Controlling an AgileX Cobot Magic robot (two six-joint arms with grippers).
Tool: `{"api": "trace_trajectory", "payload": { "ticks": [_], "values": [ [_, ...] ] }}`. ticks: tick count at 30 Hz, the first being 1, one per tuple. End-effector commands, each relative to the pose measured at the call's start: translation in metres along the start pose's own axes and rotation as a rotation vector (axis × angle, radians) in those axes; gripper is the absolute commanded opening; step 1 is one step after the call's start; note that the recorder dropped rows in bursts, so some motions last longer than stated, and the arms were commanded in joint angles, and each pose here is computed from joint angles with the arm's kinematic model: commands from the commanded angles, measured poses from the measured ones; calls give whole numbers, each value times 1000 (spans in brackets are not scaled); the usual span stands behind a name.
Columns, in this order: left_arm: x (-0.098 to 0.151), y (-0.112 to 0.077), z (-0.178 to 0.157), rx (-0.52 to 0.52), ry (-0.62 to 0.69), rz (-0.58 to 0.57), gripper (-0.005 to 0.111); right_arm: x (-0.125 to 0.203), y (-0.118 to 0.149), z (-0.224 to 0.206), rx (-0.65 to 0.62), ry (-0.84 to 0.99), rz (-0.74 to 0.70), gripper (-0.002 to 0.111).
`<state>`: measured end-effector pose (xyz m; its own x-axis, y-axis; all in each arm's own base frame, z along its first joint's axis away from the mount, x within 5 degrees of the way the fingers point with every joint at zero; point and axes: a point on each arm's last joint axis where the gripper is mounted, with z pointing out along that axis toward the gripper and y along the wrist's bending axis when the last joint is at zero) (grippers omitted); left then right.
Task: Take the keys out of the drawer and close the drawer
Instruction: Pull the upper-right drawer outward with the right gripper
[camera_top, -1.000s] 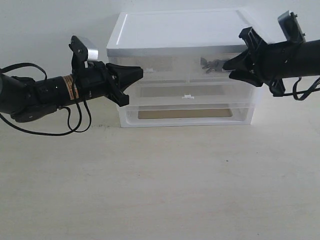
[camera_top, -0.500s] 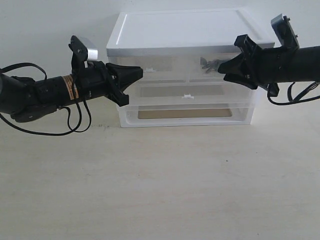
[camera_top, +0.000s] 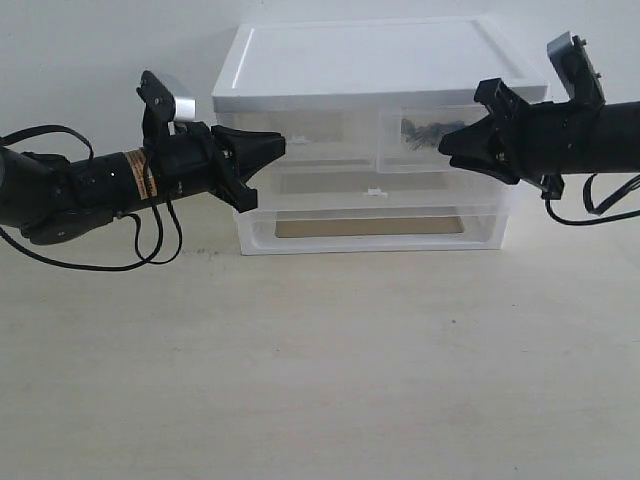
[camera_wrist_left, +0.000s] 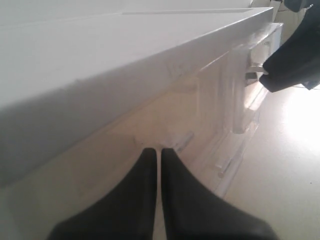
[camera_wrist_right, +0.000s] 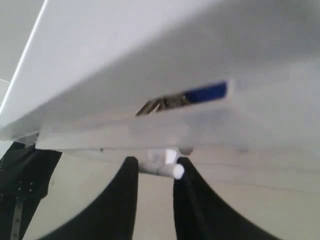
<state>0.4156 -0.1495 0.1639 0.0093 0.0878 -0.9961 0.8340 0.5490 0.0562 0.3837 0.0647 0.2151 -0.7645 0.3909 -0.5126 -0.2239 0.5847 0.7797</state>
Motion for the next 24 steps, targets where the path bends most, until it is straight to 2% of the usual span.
{"api": "trace_trajectory", "payload": {
  "ticks": [1, 9, 20, 24],
  "values": [
    [1, 17, 0, -149, 15, -72, 4, 14, 23, -17, -60, 24, -95, 0],
    [1, 17, 0, -149, 15, -72, 4, 51, 33, -45, -59, 54, -126, 0],
    [1, 17, 0, -149, 13, -88, 4, 88, 26, -63, -7, 106, -138, 0],
    [1, 17, 0, -149, 13, -90, 4, 93, 26, -65, -3, 112, -140, 0]
  ]
}}
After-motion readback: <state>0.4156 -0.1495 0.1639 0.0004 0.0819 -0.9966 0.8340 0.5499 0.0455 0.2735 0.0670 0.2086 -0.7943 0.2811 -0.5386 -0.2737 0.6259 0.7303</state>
